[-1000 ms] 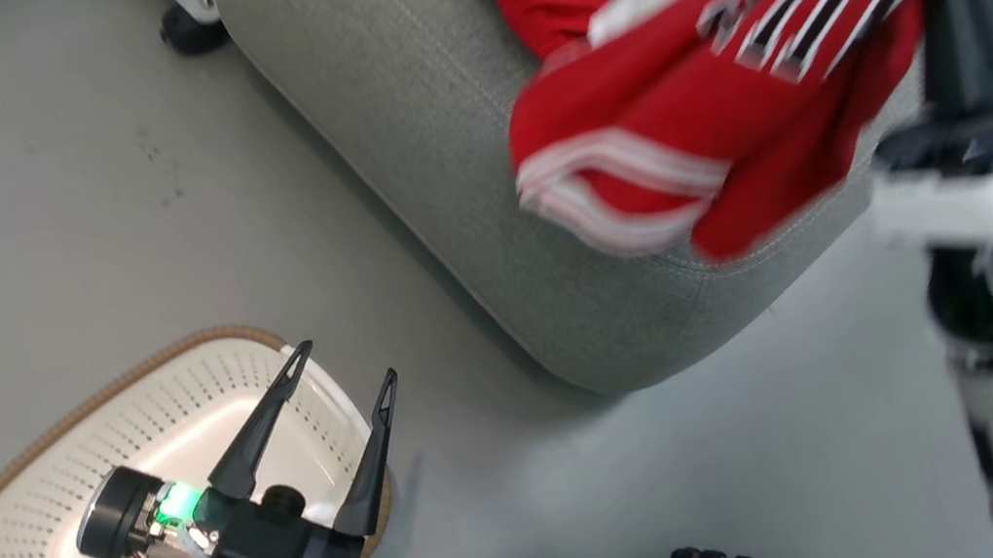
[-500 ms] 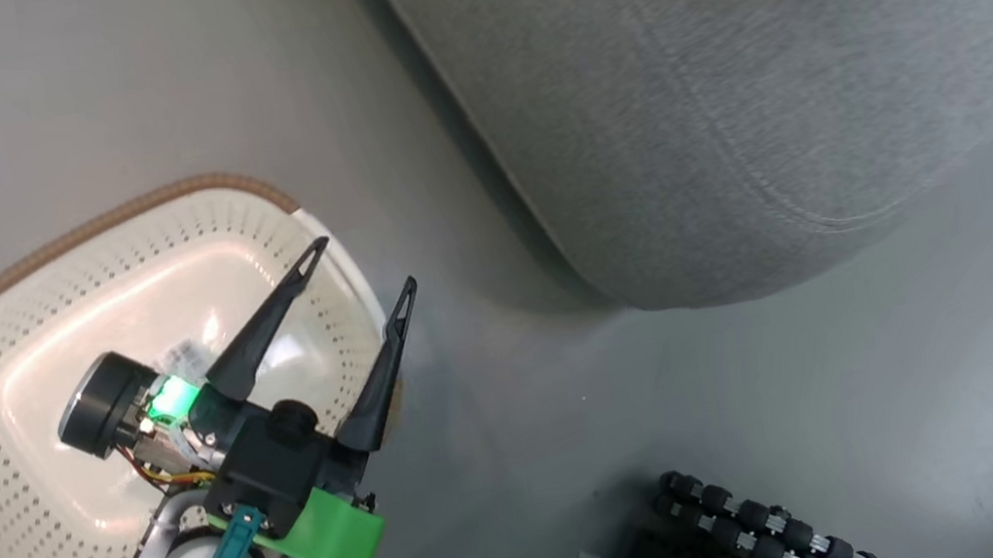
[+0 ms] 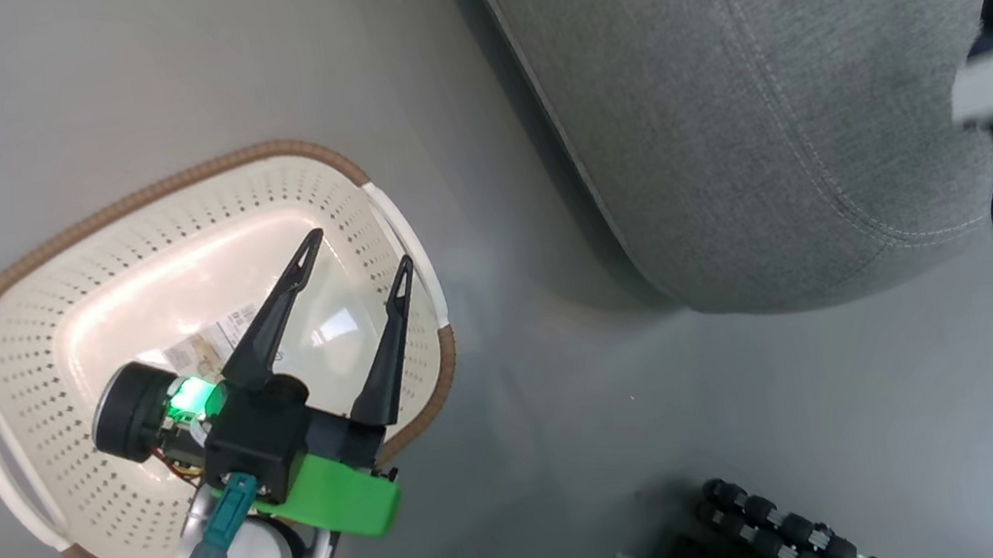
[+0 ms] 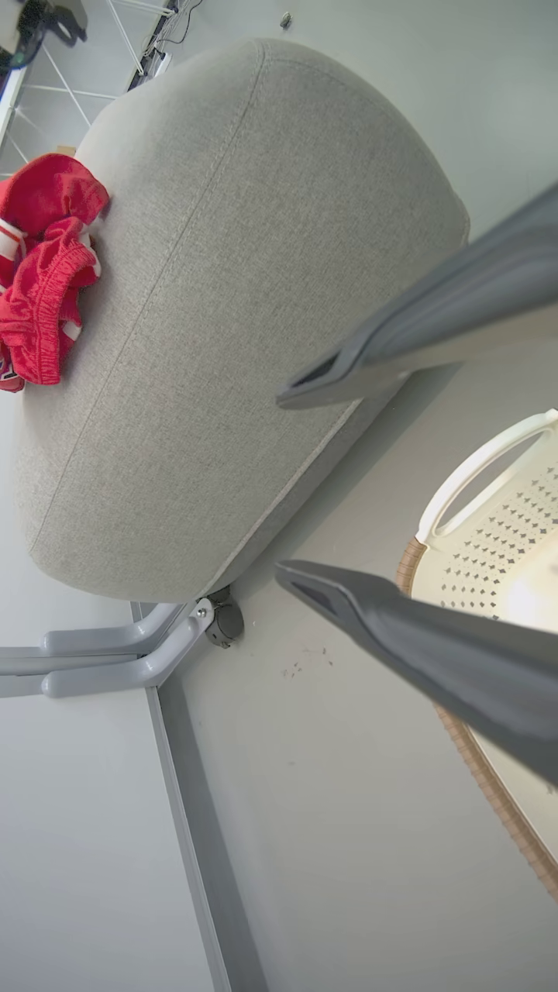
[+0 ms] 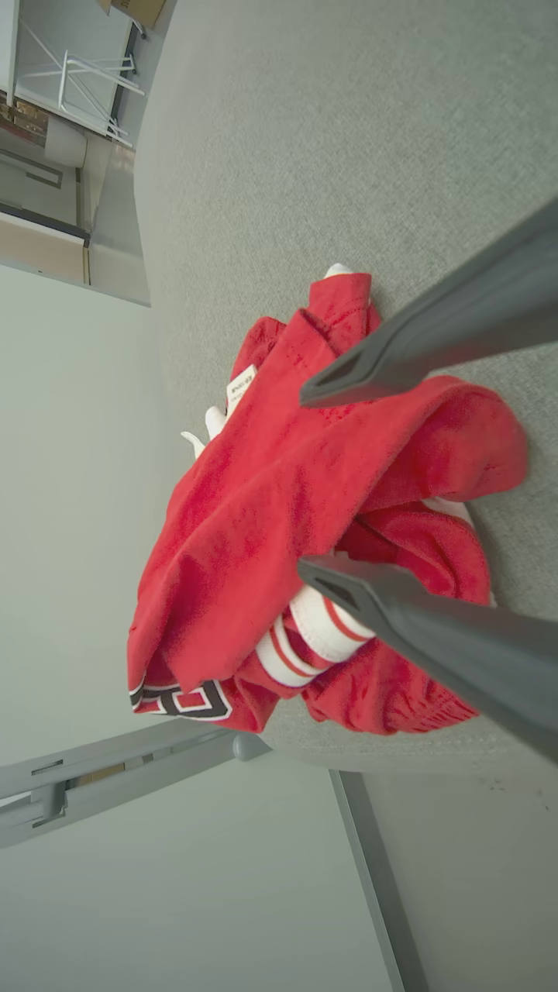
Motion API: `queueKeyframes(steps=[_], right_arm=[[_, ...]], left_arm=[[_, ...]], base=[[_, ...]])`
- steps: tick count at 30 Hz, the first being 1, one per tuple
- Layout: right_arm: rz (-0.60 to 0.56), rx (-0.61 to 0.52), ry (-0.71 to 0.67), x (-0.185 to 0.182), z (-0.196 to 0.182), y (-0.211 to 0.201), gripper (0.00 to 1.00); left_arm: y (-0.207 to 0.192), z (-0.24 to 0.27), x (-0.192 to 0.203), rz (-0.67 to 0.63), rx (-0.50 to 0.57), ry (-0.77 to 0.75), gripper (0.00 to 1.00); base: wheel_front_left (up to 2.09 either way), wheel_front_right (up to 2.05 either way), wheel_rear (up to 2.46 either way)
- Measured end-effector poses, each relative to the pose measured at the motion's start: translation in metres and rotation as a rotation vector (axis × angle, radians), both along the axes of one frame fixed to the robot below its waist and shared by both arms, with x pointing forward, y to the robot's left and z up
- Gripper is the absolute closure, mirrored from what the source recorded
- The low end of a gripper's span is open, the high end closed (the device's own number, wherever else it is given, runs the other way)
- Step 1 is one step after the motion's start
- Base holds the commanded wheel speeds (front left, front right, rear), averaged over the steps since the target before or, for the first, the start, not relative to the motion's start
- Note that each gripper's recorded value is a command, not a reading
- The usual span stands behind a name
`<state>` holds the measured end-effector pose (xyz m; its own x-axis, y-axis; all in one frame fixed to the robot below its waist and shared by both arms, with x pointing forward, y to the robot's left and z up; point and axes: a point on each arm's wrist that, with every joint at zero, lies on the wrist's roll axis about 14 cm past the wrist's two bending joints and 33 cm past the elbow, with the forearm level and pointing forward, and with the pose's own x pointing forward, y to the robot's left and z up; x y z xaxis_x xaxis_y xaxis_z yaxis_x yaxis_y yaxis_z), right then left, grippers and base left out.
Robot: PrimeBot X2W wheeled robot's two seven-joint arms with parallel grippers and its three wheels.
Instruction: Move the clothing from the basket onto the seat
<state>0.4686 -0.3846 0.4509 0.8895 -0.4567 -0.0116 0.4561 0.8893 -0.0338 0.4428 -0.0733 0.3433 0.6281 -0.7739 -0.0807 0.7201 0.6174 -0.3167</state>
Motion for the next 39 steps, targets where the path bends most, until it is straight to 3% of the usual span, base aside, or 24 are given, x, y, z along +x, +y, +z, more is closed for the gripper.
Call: queueKeyframes(steps=[4, 10, 16, 22, 29, 39], right_arm=[[0.061, 0.007, 0.052, -0.032, -0.009, 0.029, 0.00], [0.274, 0.080, 0.081, -0.060, -0.016, 0.114, 0.00], [0.382, 0.217, 0.021, -0.080, -0.006, 0.166, 0.00], [0.508, 0.200, -0.041, -0.090, 0.020, 0.205, 0.00], [0.597, 0.144, -0.106, -0.116, 0.049, 0.224, 0.00], [0.636, 0.130, -0.196, -0.148, 0.076, 0.234, 0.00]], left_arm=[[0.000, 0.023, 0.004, 0.065, -0.036, 0.004, 0.00], [0.024, 0.054, 0.001, 0.206, -0.043, 0.003, 0.00], [0.079, 0.071, -0.011, 0.389, 0.018, -0.008, 0.00], [0.148, 0.099, -0.032, 0.601, 0.078, -0.064, 0.00], [0.199, 0.135, -0.074, 0.747, 0.101, -0.148, 0.00], [0.228, 0.163, -0.123, 0.841, 0.090, -0.229, 0.00]], base=[[0.00, 0.00, 0.00], [0.00, 0.00, 0.00], [0.00, 0.00, 0.00], [0.00, 0.00, 0.00], [0.00, 0.00, 0.00], [0.00, 0.00, 0.00]])
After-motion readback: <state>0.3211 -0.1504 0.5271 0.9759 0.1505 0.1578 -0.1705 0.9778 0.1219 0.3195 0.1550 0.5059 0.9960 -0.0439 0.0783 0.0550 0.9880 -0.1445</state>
